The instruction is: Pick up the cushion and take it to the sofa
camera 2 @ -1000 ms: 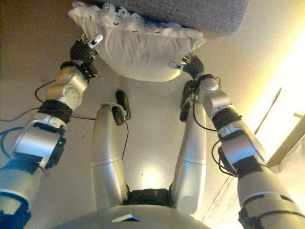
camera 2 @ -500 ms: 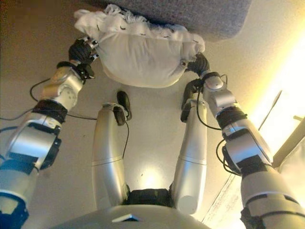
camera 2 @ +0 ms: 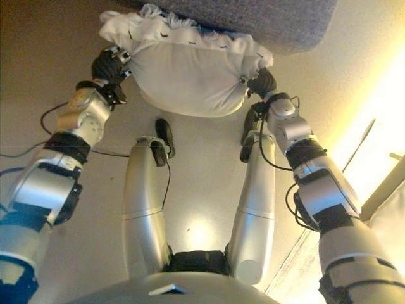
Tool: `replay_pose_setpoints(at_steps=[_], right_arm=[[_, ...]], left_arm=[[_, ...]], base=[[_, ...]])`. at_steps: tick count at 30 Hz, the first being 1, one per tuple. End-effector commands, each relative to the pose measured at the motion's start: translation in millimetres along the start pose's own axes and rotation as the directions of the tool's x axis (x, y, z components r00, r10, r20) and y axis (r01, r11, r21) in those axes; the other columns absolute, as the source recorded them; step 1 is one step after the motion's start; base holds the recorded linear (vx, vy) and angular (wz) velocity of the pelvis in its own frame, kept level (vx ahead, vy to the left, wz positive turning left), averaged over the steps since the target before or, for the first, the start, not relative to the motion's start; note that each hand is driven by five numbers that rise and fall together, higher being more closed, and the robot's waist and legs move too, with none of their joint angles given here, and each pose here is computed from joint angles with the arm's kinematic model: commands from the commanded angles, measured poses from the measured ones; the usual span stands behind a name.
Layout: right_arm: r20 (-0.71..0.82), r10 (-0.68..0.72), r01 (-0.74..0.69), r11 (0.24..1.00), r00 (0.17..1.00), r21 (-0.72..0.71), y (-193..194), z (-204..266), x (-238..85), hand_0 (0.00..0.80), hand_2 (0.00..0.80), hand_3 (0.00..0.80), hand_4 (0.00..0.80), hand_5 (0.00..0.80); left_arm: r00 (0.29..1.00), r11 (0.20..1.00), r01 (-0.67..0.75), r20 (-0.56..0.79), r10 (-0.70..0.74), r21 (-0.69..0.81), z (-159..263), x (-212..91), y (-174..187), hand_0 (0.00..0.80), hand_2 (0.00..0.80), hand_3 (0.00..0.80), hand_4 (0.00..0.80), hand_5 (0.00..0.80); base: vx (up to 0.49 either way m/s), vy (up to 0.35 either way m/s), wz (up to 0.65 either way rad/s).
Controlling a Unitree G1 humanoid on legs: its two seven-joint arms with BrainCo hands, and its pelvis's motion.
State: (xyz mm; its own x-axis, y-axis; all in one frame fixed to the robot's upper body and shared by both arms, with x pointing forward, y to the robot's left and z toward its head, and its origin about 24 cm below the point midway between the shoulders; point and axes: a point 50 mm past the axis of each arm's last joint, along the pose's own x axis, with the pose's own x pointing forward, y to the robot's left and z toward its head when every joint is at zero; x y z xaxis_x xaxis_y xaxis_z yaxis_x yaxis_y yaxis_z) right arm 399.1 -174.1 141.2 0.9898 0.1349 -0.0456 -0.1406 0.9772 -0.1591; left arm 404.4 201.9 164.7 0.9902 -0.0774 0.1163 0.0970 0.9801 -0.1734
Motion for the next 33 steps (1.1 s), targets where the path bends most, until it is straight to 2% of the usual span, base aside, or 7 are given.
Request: replay_pose_setpoints(at_steps=[1,9,12,15,20,29,33], right_arm=[[0.288,0.143,-0.163,0.985,0.947,0.048,41.1,45.9,-4.8,0.800,0.800,0.800,0.800,0.800],[0.367,0.061,-0.130,0.978,0.928,0.165,42.4,-4.4,-49.5,0.800,0.800,0.800,0.800,0.800],[0.407,0.056,-0.160,0.961,0.912,0.225,46.6,-16.6,-71.3,0.800,0.800,0.800,0.800,0.800],[0.386,0.041,-0.141,0.962,0.922,0.233,42.4,-33.2,-88.3,0.800,0.800,0.800,0.800,0.800],[0.326,0.042,-0.123,0.964,0.945,0.234,30.7,-51.2,-99.1,0.800,0.800,0.800,0.800,0.800],[0.204,0.033,-0.087,0.961,0.978,0.263,33.2,-82.9,-118.5,0.800,0.800,0.800,0.800,0.800],[0.127,0.021,-0.061,0.946,0.992,0.318,33.8,-95.4,-120.5,0.800,0.800,0.800,0.800,0.800]], left_arm=[[0.943,0.969,0.244,0.240,-0.230,-0.031,27.2,2.1,-59.3,0.800,0.800,0.800,0.800,0.800],[0.922,0.963,0.242,0.338,-0.190,-0.119,-13.7,-39.5,-57.7,0.800,0.800,0.800,0.800,0.800],[0.926,0.976,0.204,0.338,-0.165,-0.081,-26.7,-58.8,-54.6,0.800,0.800,0.800,0.800,0.800],[0.946,0.983,0.174,0.287,-0.149,-0.065,-41.8,-76.5,-46.4,0.800,0.800,0.800,0.800,0.800],[0.969,0.990,0.121,0.224,-0.102,-0.074,-55.9,-90.8,-26.6,0.800,0.800,0.800,0.800,0.800],[0.996,0.993,0.075,0.060,-0.069,-0.091,-89.3,-113.4,-17.8,0.800,0.800,0.800,0.800,0.800],[0.997,0.993,0.071,-0.016,-0.073,-0.094,-102.0,-120.3,-19.7,0.800,0.800,0.800,0.800,0.800]], base=[[0.000,0.000,0.00],[-0.004,-0.026,0.02],[0.030,-0.081,0.07],[0.133,-0.071,0.09],[0.134,-0.013,0.03],[0.170,-0.025,0.02],[0.169,-0.036,0.03]])
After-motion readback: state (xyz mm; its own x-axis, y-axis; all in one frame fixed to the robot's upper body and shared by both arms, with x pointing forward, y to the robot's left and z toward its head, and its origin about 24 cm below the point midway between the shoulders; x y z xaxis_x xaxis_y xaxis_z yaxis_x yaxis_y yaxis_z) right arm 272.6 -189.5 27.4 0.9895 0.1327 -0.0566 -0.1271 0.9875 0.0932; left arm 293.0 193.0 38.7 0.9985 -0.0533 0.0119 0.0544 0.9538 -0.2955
